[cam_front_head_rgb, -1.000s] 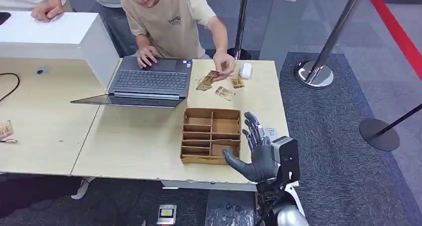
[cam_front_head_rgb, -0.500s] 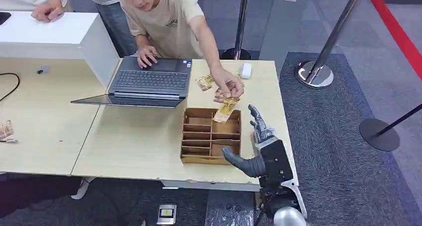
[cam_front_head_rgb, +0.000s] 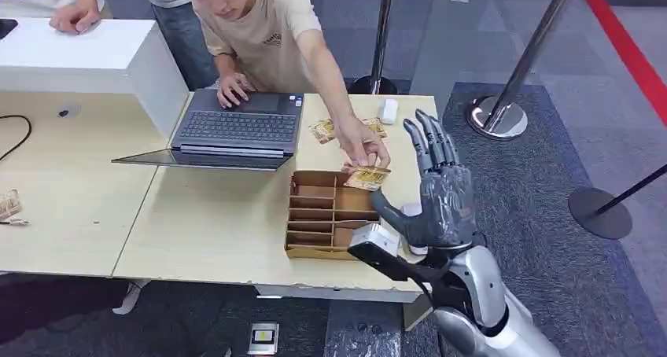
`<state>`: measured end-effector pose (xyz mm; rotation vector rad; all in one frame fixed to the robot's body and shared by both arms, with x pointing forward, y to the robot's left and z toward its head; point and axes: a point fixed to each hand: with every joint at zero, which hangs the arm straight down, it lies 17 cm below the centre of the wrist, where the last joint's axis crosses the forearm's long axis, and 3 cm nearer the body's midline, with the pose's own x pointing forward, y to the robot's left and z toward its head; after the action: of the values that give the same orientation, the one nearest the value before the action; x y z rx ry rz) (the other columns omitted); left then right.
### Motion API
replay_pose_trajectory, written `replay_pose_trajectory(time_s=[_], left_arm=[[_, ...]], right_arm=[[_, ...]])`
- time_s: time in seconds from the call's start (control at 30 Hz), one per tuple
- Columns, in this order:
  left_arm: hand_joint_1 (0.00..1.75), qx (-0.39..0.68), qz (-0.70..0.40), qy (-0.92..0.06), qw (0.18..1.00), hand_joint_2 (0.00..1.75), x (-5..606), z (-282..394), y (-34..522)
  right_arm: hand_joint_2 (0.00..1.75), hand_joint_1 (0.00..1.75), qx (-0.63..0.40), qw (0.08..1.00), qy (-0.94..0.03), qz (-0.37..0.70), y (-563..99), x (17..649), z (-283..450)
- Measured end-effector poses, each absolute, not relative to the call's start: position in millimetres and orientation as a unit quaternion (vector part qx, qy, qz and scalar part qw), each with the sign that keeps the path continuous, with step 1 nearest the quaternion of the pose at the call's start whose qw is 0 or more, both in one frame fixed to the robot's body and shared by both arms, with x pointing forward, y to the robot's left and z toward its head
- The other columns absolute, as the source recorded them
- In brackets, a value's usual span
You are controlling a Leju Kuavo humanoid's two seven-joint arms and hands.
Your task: Pass the card to the sensor for recognition and then transmit it.
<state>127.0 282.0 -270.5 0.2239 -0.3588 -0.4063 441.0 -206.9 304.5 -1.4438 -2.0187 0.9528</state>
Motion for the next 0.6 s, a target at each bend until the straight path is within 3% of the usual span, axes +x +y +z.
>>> replay_pose_trajectory(time_s=[0.2,0.57,0.6], left_arm=[[0.00,0.108,-0.201,-0.179,0.957,1.75,127.5,-270.3,279.4],[0.00,0.107,-0.199,-0.180,0.957,1.75,127.9,-270.2,278.1],[0.00,0.107,-0.199,-0.180,0.957,1.75,127.9,-270.1,278.0]], right_arm=[[1.75,0.00,-0.566,0.169,-0.726,0.352,-198.6,435.6,317.0],[1.75,0.00,-0.543,0.187,-0.721,0.387,-192.5,445.3,290.4],[1.75,1.75,-0.540,0.189,-0.722,0.389,-191.7,445.8,288.1]])
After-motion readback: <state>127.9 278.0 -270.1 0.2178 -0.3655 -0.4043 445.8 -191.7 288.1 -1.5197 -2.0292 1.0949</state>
